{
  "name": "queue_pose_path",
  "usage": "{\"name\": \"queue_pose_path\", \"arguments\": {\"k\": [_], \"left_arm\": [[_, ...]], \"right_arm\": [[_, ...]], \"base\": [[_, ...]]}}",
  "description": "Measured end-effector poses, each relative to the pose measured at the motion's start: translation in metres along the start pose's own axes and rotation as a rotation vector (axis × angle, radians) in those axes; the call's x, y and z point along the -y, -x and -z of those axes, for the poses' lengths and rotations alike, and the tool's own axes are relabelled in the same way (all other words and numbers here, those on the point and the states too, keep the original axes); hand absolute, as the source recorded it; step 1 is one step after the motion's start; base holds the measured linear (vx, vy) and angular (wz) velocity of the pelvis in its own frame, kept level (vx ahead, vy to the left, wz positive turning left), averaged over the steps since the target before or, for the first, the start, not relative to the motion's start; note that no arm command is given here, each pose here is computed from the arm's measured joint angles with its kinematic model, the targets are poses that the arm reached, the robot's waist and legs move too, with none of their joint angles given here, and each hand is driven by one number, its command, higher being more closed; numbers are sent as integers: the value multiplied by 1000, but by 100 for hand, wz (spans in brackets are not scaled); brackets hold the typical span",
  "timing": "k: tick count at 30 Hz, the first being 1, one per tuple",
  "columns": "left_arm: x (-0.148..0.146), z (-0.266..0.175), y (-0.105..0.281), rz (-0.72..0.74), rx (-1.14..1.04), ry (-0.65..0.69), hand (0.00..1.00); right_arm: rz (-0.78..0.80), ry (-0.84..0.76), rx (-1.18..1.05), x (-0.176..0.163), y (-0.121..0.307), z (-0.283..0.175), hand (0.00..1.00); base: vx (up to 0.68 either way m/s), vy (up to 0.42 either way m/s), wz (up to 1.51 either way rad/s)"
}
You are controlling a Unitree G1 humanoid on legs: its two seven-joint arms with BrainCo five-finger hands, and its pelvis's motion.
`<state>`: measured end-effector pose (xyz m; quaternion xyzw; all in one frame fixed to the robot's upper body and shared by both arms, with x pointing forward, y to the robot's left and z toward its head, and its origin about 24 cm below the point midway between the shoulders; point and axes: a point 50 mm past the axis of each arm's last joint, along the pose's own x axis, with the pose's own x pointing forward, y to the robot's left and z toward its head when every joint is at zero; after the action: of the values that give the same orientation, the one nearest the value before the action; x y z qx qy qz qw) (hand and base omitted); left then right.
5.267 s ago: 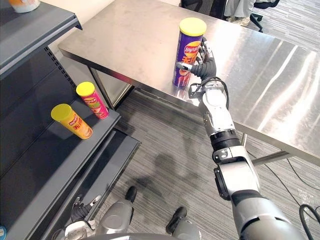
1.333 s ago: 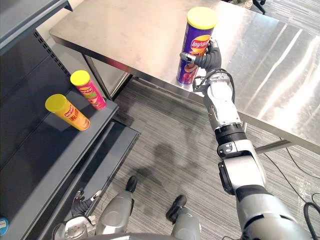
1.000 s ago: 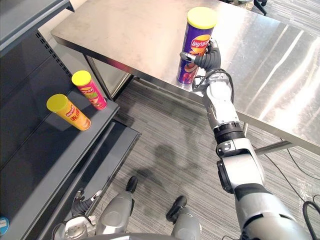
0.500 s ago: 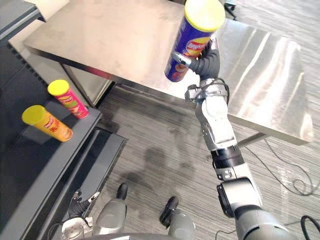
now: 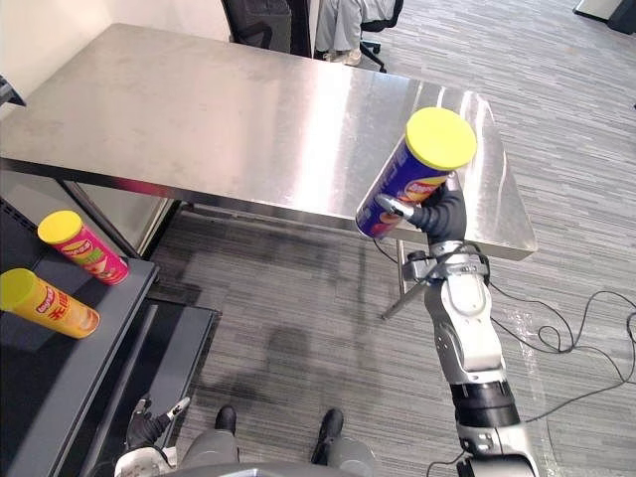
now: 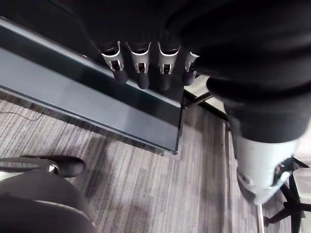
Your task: Put the gum and the chips on the shelf.
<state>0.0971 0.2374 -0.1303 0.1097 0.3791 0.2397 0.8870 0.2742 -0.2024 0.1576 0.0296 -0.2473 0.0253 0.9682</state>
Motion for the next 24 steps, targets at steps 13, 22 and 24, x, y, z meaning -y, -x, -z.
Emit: {"name": "queue_pose_path", "arguments": {"k": [13,22,24], "left_arm": [[-4,19,7,-17,-69,-12,0],[2,20,7,-26,-90,10,0],[0,22,8,-54,-113,68,0]], "right_arm": [[32,9,-61,16,32,4,100],[42,10,-58,16,35,5,100],[-2,-12,-43,3,27,4,100]], "base": [[14,2,-6],[-31,7,21],[-138,-40,27]]}}
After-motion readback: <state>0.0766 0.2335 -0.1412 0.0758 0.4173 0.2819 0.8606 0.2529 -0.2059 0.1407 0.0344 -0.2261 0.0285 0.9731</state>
